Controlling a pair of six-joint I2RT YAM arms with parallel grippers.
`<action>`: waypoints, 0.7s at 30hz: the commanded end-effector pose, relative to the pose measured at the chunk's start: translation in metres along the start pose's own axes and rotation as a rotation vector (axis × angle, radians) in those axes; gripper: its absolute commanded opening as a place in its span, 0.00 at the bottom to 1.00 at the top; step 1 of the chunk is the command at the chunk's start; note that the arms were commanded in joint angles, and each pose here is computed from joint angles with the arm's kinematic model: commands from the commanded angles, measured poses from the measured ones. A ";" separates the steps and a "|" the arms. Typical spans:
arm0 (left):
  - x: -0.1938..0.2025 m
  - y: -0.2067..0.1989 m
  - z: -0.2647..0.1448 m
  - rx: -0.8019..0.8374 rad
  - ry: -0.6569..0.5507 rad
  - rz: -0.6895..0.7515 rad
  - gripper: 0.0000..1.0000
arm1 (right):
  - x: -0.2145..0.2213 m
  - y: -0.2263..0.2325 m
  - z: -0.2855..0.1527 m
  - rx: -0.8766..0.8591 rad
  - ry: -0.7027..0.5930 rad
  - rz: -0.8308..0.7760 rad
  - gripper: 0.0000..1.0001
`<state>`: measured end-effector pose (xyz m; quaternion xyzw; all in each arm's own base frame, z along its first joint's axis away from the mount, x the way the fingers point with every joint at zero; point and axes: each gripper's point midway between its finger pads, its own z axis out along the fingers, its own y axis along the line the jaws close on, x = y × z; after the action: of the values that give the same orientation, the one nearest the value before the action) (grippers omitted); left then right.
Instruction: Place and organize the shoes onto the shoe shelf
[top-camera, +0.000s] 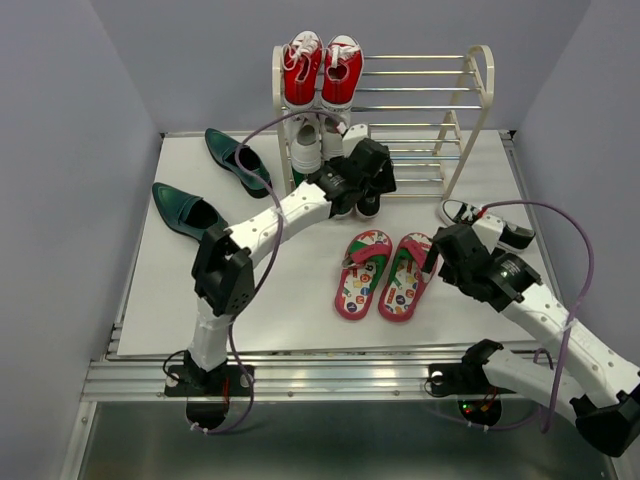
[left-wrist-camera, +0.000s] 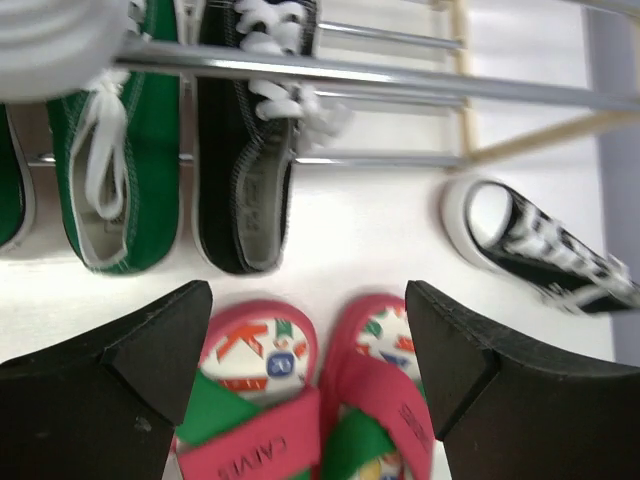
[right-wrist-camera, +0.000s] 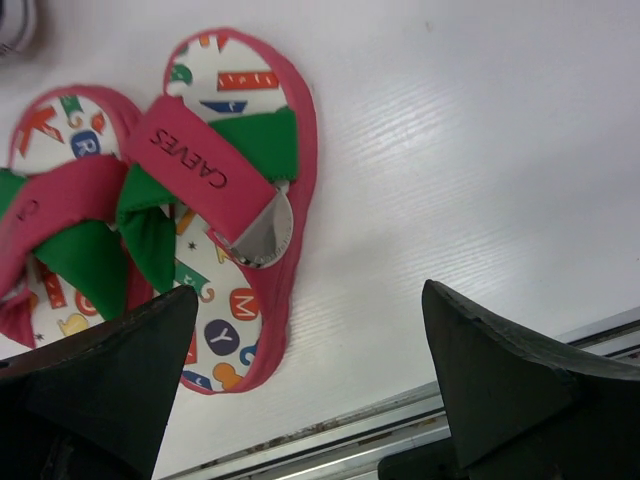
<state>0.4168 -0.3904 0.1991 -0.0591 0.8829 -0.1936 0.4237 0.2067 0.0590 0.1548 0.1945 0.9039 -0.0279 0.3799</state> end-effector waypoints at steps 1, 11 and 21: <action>-0.018 -0.031 -0.071 0.116 -0.073 0.044 0.91 | -0.053 -0.004 -0.024 0.050 -0.150 0.067 1.00; 0.048 0.052 -0.151 0.102 -0.042 0.020 0.91 | -0.120 -0.010 0.014 0.197 -0.212 0.076 1.00; 0.063 0.055 -0.182 0.262 -0.068 0.078 0.95 | -0.134 -0.122 0.093 0.257 -0.021 0.367 1.00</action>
<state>0.2374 -0.2999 0.2147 0.0128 0.8642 -0.2578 0.4319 0.2885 -0.1113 0.1740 0.4095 0.8322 -0.1405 0.3464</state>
